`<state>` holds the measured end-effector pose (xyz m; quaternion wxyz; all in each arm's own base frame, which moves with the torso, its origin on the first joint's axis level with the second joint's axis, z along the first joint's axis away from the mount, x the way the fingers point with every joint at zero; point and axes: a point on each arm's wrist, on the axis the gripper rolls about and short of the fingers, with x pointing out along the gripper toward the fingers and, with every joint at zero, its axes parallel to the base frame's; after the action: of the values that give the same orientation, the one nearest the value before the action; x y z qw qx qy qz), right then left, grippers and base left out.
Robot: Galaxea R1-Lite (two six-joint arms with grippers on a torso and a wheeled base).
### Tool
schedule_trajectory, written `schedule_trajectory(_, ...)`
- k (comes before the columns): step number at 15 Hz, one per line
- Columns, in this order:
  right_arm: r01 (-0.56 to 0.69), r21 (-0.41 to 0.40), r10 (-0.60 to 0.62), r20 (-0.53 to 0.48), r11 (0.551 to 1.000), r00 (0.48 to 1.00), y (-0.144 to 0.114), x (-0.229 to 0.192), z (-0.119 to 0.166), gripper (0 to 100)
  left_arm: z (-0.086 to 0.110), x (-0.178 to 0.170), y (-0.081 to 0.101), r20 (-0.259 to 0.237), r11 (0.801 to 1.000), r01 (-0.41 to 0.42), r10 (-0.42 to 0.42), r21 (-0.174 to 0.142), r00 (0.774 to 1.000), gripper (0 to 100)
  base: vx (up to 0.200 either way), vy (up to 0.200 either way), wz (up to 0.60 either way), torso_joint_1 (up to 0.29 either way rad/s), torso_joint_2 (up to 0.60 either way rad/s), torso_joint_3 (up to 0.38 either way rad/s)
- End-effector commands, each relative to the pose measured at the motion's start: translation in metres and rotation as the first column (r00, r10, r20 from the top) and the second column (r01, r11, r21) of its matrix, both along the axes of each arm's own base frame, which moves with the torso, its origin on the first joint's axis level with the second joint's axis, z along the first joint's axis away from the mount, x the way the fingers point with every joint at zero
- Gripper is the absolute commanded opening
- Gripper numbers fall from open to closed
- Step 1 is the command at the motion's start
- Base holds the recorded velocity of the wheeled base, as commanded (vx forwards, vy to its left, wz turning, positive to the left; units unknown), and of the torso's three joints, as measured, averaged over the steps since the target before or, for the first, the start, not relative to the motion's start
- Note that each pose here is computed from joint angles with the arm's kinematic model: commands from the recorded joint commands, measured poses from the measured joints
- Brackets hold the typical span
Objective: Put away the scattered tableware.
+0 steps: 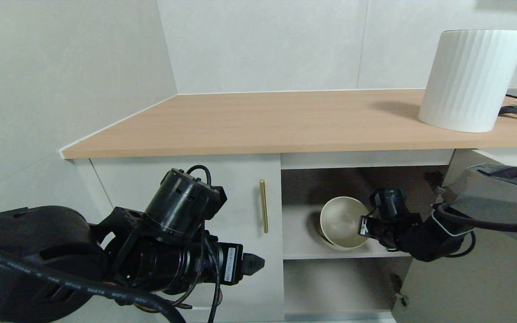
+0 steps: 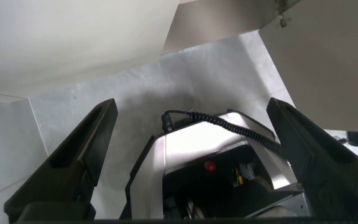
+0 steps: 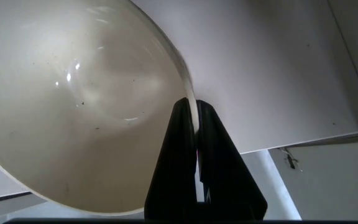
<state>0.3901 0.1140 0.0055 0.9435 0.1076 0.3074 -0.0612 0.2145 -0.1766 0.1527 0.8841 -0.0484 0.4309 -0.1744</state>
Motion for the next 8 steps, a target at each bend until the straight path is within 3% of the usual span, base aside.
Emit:
schedule_trajectory(1,0.003,0.0,-0.003,-0.002,1.0,1.0,-0.0009,0.0005,-0.0013,0,-0.0002,0.0,0.0001,-0.001,1.0,-0.001,0.001,0.001,1.0,100,0.0,0.0,0.0,0.0,0.0,0.0)
schedule_trajectory(7,-0.001,0.001,0.001,0.003,1.0,1.0,0.0002,0.0018,-0.0005,0,-0.0001,0.0001,0.0,0.001,1.0,-0.001,0.001,0.0,1.0,100,0.0,0.0,0.0,0.0,0.0,0.0)
schedule_trajectory(8,-0.002,0.002,0.002,0.002,1.0,1.0,0.0002,0.0018,-0.0005,100,-0.0001,0.0001,0.0,0.001,1.0,-0.001,0.001,0.0,1.0,100,0.0,0.0,0.0,0.0,0.0,0.0)
